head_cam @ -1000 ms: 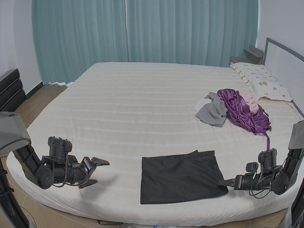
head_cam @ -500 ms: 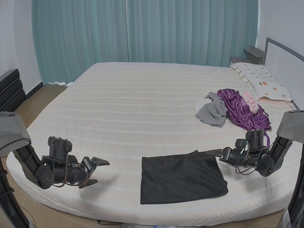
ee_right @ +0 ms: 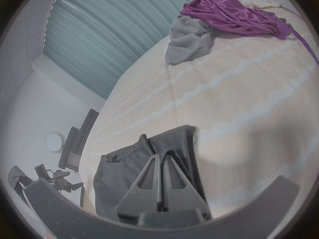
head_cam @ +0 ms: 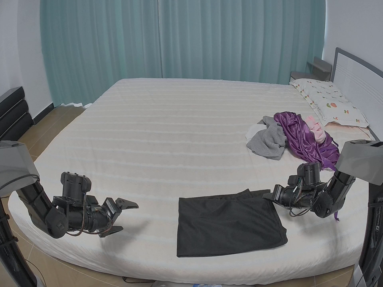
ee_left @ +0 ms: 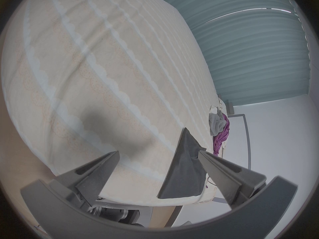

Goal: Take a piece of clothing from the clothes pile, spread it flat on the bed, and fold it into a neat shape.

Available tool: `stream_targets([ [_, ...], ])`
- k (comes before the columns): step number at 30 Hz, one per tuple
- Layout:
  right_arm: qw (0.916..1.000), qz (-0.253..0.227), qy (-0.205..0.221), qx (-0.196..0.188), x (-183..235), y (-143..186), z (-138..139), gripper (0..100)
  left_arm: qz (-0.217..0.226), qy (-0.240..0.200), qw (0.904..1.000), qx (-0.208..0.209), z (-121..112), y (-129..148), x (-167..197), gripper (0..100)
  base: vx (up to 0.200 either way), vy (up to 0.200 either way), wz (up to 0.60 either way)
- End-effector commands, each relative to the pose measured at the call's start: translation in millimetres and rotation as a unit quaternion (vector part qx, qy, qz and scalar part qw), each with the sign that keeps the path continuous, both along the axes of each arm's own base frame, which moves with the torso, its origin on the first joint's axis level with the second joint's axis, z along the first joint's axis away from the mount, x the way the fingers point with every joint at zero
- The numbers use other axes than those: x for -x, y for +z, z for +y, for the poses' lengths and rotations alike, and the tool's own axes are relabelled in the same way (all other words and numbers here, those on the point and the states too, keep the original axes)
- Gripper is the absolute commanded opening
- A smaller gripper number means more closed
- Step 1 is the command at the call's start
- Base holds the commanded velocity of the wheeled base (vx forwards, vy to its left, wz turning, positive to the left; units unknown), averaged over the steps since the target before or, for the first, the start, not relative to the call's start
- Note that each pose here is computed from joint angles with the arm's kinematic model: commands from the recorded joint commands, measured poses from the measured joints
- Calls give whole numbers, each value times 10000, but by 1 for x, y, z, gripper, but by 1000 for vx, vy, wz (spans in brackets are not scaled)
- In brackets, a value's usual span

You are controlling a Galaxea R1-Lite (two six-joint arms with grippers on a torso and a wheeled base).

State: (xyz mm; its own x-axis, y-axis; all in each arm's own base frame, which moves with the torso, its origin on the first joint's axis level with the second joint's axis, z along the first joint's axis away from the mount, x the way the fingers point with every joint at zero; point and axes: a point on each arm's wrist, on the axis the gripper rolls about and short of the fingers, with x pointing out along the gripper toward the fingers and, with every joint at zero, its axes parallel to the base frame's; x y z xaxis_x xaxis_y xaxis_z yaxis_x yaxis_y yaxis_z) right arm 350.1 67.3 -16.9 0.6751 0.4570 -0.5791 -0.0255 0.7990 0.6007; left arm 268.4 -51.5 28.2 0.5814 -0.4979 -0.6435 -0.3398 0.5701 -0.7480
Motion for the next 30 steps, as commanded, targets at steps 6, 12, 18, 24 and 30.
stream_targets([
  [6,9995,-127,-288,-32,-7,8,-19,0,-190,6,9998,35,-5,3,-19,100,0,0,0],
  [12,9992,-238,-323,-53,-11,14,-21,0,-457,-67,9989,-117,-28,-2,-49,100,0,0,0],
  [18,9993,-185,-325,-62,-16,6,-20,0,-718,-268,9964,-349,-74,-14,-77,100,0,0,0],
  [24,9988,-106,-416,-227,-14,6,-18,0,-800,-454,9943,-538,-116,-15,-96,100,0,0,0],
  [30,9989,-49,-399,-224,-15,1,-16,0,-864,-914,9886,-827,-145,-29,-105,100,0,0,0],
])
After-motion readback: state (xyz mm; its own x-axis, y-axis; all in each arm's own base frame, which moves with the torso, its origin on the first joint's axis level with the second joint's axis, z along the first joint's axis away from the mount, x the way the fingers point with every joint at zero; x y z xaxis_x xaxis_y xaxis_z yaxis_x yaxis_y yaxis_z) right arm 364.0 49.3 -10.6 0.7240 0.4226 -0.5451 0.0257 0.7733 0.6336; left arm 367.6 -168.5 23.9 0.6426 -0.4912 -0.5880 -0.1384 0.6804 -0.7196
